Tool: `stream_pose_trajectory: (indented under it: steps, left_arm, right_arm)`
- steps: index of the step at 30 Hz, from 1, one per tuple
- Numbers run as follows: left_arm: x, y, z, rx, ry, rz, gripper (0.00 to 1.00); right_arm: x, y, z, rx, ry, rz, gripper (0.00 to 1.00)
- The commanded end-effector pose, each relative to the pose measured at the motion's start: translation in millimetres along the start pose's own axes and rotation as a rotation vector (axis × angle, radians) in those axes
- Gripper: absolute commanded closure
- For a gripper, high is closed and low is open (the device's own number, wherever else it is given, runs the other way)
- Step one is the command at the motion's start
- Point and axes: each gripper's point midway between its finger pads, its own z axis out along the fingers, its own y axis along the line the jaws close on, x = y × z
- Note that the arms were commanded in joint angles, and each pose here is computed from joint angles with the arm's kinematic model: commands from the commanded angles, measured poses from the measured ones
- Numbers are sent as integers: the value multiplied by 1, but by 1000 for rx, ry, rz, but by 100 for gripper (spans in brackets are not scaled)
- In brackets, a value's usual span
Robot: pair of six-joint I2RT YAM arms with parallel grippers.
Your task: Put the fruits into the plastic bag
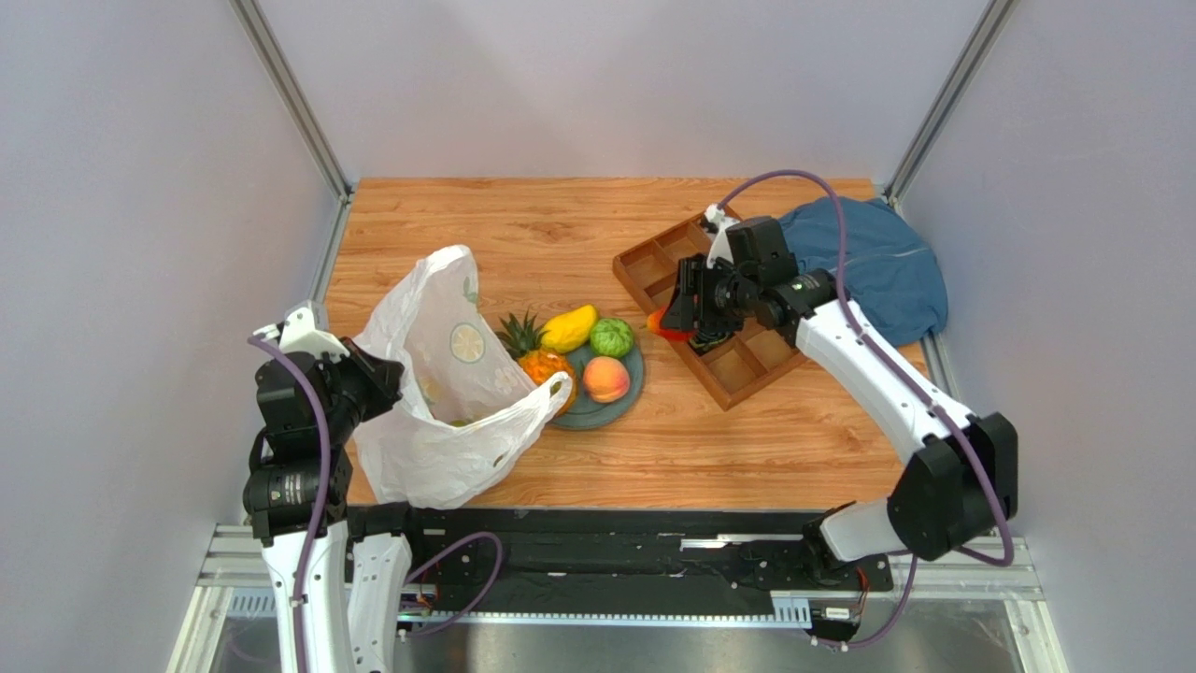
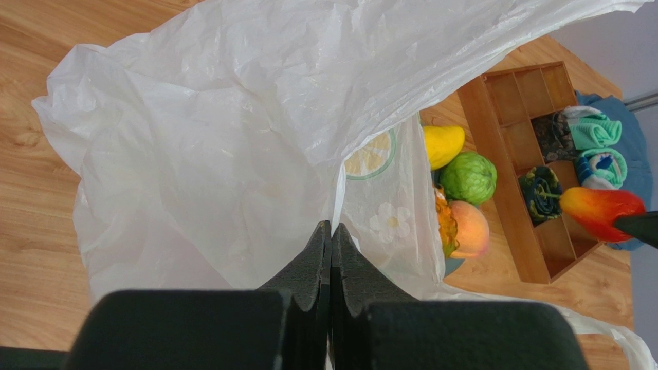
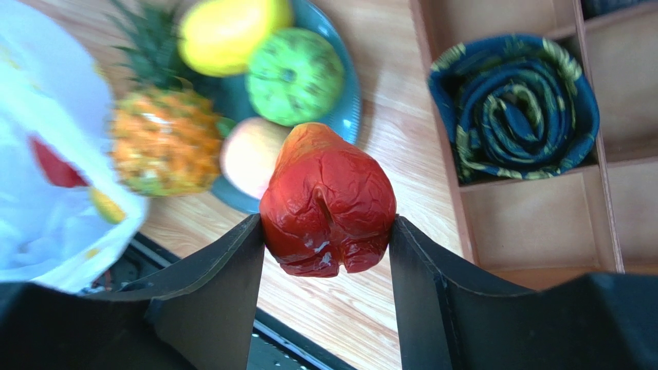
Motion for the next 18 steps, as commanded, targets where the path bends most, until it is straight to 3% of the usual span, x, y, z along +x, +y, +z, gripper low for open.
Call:
stream_pose_trajectory:
  steps: [1, 9, 18]
  left_arm:
    - [-9, -9, -6, 28, -24, 0, 100]
    - [5, -10, -11, 50, -13, -40, 100]
    - [9, -9, -20, 47, -21, -33, 100]
  right_arm:
    - [-44, 63, -50, -180, -178, -50, 63]
    - [-63, 135, -81, -365, -269, -119, 64]
    - [-30, 226, -55, -513, -118, -282, 64]
